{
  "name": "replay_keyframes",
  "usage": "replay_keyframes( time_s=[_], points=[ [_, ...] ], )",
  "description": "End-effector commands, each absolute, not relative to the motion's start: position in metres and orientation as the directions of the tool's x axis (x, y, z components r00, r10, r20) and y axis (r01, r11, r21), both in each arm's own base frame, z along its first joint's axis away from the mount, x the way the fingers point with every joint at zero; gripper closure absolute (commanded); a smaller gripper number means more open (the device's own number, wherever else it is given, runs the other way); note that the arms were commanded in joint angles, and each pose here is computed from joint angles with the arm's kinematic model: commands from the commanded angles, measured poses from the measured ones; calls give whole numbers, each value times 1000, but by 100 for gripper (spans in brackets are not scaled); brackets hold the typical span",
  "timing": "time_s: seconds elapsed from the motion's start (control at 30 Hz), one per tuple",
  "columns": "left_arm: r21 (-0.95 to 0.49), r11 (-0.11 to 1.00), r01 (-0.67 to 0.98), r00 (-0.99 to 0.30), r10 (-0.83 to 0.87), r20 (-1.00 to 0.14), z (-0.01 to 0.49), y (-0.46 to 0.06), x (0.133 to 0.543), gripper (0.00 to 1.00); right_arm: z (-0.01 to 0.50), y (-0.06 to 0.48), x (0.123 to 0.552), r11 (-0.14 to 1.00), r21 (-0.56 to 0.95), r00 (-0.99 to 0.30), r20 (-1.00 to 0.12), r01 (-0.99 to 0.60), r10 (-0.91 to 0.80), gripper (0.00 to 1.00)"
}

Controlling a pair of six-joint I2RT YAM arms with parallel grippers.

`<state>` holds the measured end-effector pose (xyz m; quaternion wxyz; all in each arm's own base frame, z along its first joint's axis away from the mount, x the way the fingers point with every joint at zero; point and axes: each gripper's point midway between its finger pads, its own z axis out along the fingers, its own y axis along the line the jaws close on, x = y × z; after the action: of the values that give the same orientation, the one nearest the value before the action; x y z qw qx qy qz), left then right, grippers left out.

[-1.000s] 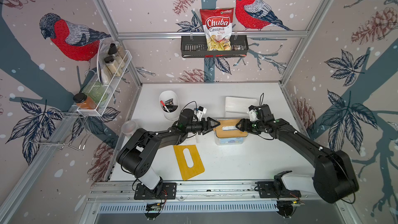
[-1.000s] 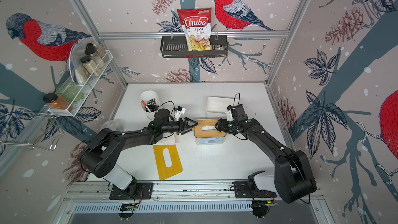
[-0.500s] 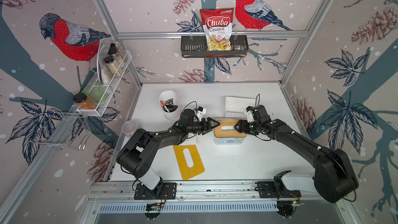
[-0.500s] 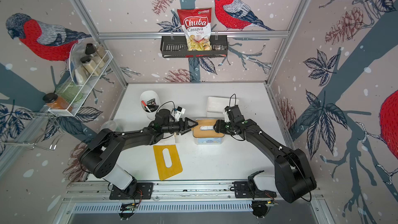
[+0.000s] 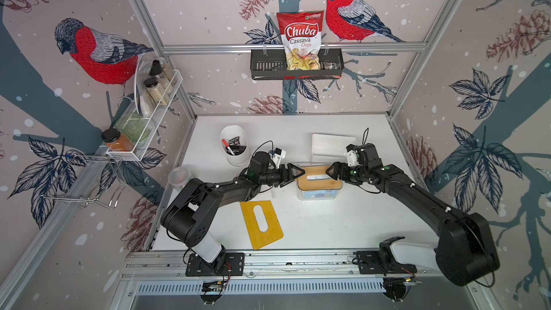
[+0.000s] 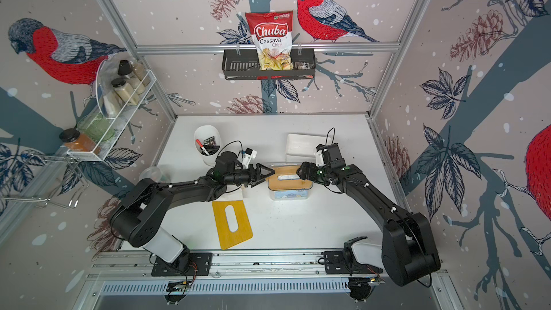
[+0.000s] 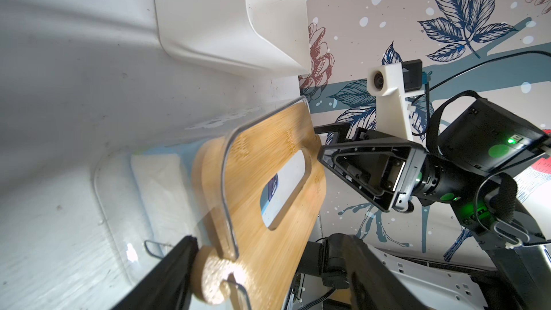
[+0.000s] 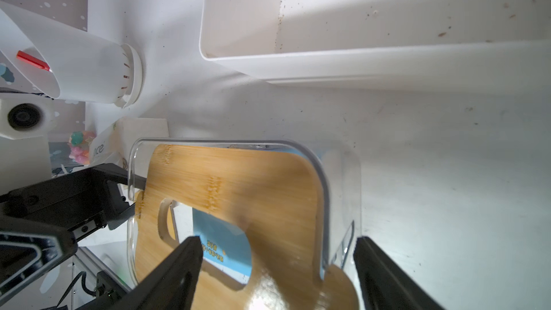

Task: Put the tissue paper into the tissue box
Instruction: Close the box lid on the tissue box.

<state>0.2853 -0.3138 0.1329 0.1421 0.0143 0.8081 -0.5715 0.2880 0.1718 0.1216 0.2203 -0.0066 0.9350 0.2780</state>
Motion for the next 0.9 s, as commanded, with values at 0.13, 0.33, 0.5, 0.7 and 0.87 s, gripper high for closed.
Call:
replay_keyframes(
  time_s=[0.13, 0.33, 0.5, 0.7, 0.87],
  points=[
    [-926, 307, 221, -955, -124, -269, 142, -318, 283, 21, 130, 157, 288, 873, 465, -888, -451, -146, 92, 13],
    [-925, 307, 223, -955, -123, -271, 142, -318, 283, 21, 126, 153, 276, 893, 428, -893, -444, -141, 72, 14],
    [-925, 308, 224, -954, -123, -272, 141, -318, 284, 21, 127, 162, 267, 890, 430, -895, -442, -152, 61, 17],
    [-924, 311, 222, -955, -124, -271, 139, -318, 284, 21, 125, 170, 261, 886, 440, -899, -433, -150, 63, 20],
    [-924, 314, 220, -955, -124, -270, 138, -318, 284, 21, 127, 176, 261, 879, 452, -899, -433, -151, 68, 23]
  ],
)
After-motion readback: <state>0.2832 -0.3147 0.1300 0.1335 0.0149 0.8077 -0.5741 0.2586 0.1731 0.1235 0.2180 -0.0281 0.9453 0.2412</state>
